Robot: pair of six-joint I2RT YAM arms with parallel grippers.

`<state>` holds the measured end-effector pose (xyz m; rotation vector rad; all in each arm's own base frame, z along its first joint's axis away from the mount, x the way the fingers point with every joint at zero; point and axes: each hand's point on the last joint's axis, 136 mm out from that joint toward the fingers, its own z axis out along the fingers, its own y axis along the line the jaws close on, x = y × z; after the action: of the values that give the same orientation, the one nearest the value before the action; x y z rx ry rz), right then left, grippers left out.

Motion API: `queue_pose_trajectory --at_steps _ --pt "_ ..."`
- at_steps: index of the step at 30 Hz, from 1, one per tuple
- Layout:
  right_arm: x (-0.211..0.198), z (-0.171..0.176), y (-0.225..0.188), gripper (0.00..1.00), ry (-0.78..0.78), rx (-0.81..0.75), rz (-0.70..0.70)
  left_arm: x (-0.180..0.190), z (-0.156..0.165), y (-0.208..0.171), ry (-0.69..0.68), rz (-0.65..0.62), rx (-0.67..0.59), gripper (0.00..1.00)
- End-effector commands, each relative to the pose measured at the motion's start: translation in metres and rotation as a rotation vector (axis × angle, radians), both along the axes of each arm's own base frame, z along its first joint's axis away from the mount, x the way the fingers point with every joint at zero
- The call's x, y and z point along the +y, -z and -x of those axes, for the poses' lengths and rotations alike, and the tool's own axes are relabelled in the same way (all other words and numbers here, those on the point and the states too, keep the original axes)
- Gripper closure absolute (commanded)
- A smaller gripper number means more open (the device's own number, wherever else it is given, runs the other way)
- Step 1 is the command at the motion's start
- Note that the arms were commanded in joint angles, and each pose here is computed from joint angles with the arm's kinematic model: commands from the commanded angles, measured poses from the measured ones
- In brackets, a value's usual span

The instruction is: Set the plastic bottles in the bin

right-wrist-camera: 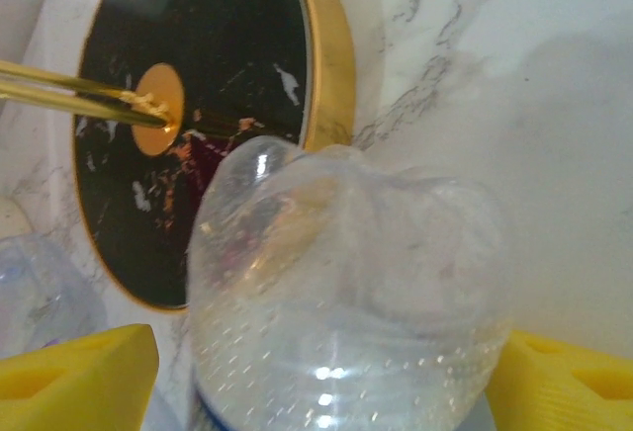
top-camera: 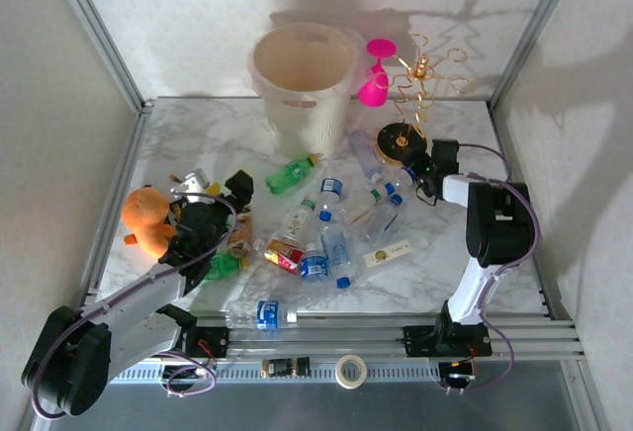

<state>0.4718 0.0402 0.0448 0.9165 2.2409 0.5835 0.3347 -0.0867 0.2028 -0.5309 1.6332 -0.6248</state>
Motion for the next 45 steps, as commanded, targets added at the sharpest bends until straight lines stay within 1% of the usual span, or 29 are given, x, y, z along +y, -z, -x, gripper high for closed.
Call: queue_pose_trajectory --at_steps 1,5,9,13,18,24,27,30,35,40,45 --pt "-0.003 -0.008 0.006 0.16 0.050 0.006 -0.005 0.006 0.004 0.005 -0.024 -0.027 0.010 0.00" --pt "-0.006 -0.007 0.010 0.21 0.071 0.013 0.002 0.006 0.003 0.006 -0.028 -0.027 0.015 0.00" --pt "-0.008 -0.003 0.011 0.33 0.077 0.006 0.001 0.008 0.002 0.005 -0.039 -0.021 0.011 0.00" --pt "-0.008 0.000 -0.002 0.47 0.073 -0.030 -0.009 0.007 -0.001 0.000 -0.046 -0.013 0.004 0.01" --pt "-0.011 0.000 -0.041 0.56 0.061 -0.126 0.000 0.004 -0.007 -0.008 -0.040 -0.009 -0.003 0.00" --pt "-0.015 0.008 -0.096 0.63 0.018 -0.244 0.056 0.001 -0.012 -0.009 -0.032 -0.002 -0.010 0.00" --pt "-0.016 0.020 -0.118 0.66 -0.015 -0.279 0.097 0.001 -0.013 -0.007 -0.024 0.006 -0.011 0.00" --pt "-0.015 0.035 -0.142 0.67 -0.058 -0.315 0.140 0.002 -0.015 -0.006 -0.017 0.021 -0.012 0.00" --pt "-0.003 0.065 -0.185 0.69 -0.154 -0.408 0.164 0.008 -0.019 0.000 -0.022 0.047 -0.003 0.00" --pt "0.028 0.090 -0.227 0.71 -0.254 -0.528 0.166 0.013 -0.026 0.010 -0.020 0.082 0.021 0.00" --pt "0.077 0.098 -0.270 0.71 -0.373 -0.651 0.160 0.020 -0.031 0.018 -0.017 0.122 0.043 0.00"
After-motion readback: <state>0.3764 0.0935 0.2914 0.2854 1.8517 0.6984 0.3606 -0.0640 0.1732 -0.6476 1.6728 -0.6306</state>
